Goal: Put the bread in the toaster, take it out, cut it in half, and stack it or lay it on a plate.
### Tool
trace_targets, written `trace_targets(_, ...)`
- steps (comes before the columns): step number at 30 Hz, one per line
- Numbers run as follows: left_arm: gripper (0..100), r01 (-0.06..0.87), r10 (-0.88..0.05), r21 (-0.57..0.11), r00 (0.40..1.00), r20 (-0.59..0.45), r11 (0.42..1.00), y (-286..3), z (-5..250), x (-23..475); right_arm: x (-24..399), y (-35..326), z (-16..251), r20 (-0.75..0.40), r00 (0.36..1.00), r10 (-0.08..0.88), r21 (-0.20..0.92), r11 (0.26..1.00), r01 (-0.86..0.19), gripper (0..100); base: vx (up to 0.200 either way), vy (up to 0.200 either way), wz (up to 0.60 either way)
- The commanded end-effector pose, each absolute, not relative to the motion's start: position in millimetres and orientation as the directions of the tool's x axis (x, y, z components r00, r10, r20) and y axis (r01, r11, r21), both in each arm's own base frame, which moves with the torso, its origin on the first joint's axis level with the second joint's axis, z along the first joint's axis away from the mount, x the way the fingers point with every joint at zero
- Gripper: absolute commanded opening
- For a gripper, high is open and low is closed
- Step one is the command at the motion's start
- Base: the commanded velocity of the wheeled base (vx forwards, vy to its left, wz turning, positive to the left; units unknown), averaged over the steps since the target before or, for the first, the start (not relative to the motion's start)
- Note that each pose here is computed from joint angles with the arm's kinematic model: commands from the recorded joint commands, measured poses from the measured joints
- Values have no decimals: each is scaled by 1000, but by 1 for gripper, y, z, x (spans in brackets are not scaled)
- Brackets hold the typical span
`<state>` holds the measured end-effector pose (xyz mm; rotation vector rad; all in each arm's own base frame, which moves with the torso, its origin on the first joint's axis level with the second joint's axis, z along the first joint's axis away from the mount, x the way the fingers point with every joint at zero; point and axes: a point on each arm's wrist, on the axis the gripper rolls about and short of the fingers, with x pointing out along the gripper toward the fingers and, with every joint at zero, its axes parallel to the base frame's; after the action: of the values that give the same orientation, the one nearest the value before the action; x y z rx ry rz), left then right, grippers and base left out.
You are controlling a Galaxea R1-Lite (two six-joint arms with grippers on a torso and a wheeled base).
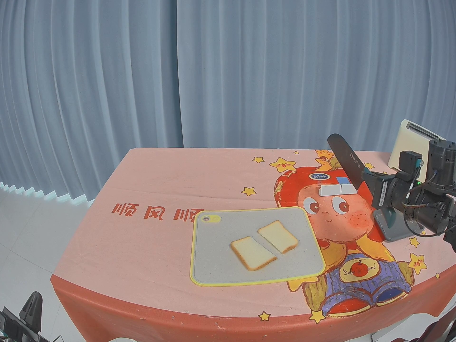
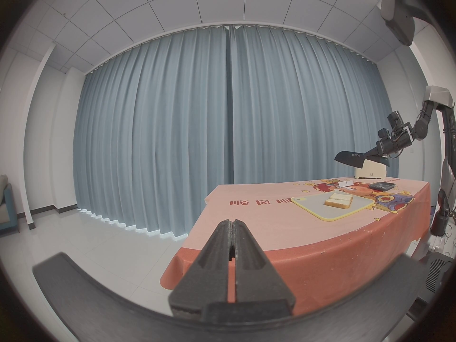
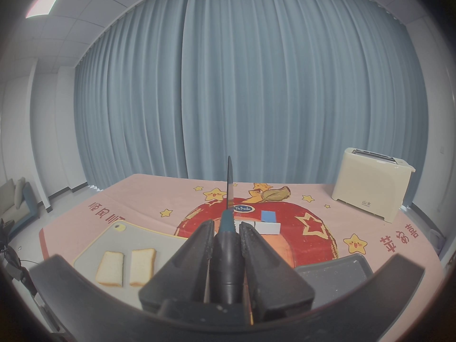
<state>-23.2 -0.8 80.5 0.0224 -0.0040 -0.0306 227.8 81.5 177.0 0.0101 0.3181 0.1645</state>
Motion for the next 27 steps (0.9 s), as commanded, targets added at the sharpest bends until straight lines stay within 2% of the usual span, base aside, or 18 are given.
trace_targets(1, 0, 31, -31, 21, 1000, 0, 999, -1, 76, -23, 235, 78, 172, -329, 934, 142, 33, 990, -139, 0, 0, 0, 0)
trace_targets(27, 0, 31, -31, 21, 1000, 0, 999, -1, 76, -23, 259, 69, 146, -421, 903, 79, 19, 997, -78, 0, 0, 0, 0)
